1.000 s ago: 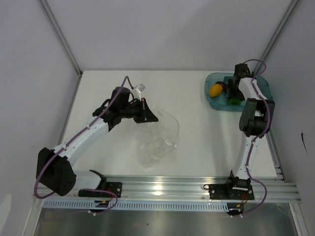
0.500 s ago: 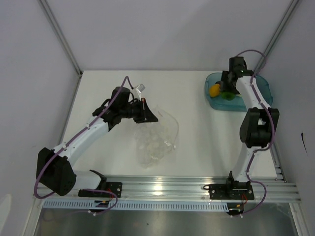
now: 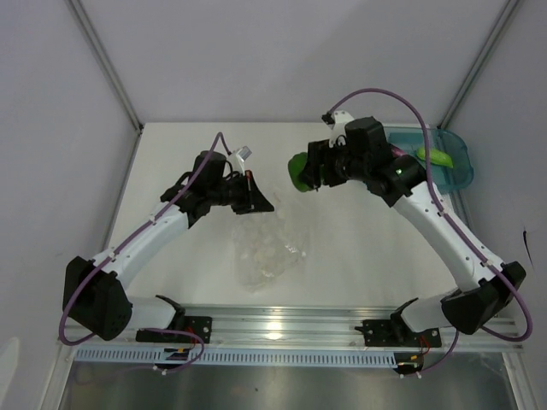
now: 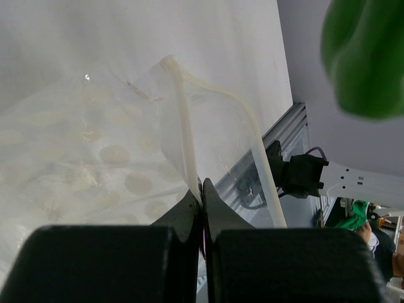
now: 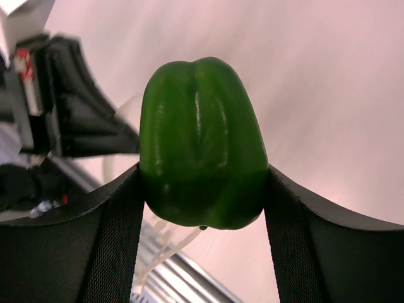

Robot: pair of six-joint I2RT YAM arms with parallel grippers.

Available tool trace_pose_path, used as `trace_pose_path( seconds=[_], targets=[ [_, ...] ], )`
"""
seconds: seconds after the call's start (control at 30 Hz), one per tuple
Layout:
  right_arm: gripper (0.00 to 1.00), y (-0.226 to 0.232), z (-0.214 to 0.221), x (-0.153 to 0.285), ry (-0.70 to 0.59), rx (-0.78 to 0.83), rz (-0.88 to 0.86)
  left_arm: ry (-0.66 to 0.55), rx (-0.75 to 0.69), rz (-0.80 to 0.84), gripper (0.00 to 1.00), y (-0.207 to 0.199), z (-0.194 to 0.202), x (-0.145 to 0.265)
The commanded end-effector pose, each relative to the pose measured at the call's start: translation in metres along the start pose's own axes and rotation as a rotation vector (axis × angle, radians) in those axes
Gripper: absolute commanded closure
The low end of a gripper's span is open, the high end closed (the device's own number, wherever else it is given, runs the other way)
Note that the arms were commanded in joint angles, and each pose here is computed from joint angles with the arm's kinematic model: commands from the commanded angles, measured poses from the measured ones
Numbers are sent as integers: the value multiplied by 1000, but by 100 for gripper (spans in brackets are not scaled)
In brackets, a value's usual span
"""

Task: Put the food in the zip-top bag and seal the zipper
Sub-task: Place the fake vegetable in the zipper food storage bag.

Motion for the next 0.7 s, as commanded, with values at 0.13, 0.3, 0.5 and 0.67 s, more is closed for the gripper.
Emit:
trace_pose_path(
  seconds=[0.13, 0.3, 0.5, 0.67],
  targets=[
    [91, 33, 61, 0, 173, 0, -150, -55, -38, 31, 99, -13, -15, 10],
    [92, 40, 82, 0, 213, -5, -184, -63, -37, 28, 99, -15, -14, 14],
    [54, 48, 98, -4, 264, 4, -221, -72, -30, 39, 99, -18, -12, 17],
    [1, 45, 91, -4, 220, 21, -160, -79, -35, 46, 99, -21, -10, 22]
  ],
)
Point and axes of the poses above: each gripper's point midway between its finger pads, its own x axis back along the fingers, its own y axis along the line the jaws close on, z = x × y, the point moved 6 cm from there along x, back along the fingers, and after that the axes turned 10 degrees about -x, right-handed, at the moved point
